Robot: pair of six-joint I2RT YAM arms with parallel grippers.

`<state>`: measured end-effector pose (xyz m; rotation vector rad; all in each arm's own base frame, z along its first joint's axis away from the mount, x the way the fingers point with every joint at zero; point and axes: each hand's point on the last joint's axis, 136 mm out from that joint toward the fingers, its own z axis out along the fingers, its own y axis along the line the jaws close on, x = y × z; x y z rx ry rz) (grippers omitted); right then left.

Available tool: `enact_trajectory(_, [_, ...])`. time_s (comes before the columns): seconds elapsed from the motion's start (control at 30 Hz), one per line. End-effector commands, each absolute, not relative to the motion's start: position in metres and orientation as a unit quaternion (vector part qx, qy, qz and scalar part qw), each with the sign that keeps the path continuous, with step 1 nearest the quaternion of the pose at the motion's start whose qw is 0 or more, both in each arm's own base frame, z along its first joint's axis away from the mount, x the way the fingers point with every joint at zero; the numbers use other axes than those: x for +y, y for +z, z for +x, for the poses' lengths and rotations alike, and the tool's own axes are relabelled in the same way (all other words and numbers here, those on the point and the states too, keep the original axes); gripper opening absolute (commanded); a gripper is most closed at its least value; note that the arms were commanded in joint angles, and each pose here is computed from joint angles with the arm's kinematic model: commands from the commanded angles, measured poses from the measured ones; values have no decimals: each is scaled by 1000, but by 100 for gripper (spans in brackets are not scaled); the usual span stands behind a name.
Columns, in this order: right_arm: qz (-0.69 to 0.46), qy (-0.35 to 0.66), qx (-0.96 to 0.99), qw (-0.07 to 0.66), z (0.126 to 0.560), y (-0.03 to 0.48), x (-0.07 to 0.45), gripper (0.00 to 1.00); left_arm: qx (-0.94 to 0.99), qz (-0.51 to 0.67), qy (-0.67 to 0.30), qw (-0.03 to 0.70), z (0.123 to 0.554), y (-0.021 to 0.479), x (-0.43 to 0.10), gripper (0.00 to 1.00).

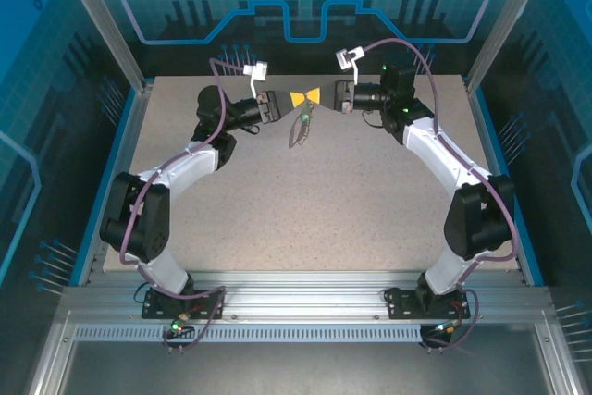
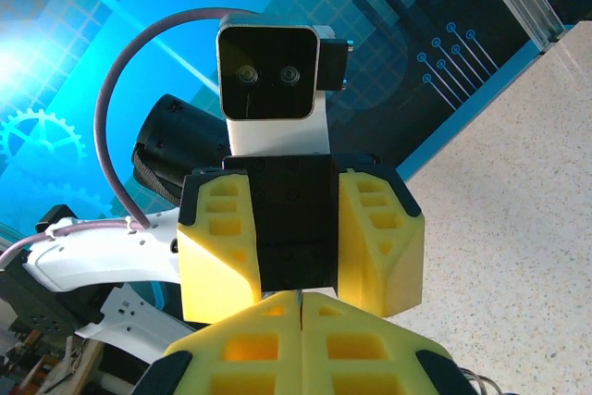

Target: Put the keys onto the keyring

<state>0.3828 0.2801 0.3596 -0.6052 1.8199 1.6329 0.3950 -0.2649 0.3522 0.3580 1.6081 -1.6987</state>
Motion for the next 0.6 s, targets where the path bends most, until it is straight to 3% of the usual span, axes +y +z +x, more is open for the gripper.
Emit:
enact_trajectory(0.0, [-247, 618, 677, 315, 384, 370, 278, 0, 610, 166, -670, 390, 393, 367, -265, 42])
enact_trajectory(0.57, [-249, 618, 679, 307, 384, 363, 280, 0, 608, 171, -673, 386, 394, 366, -272, 29])
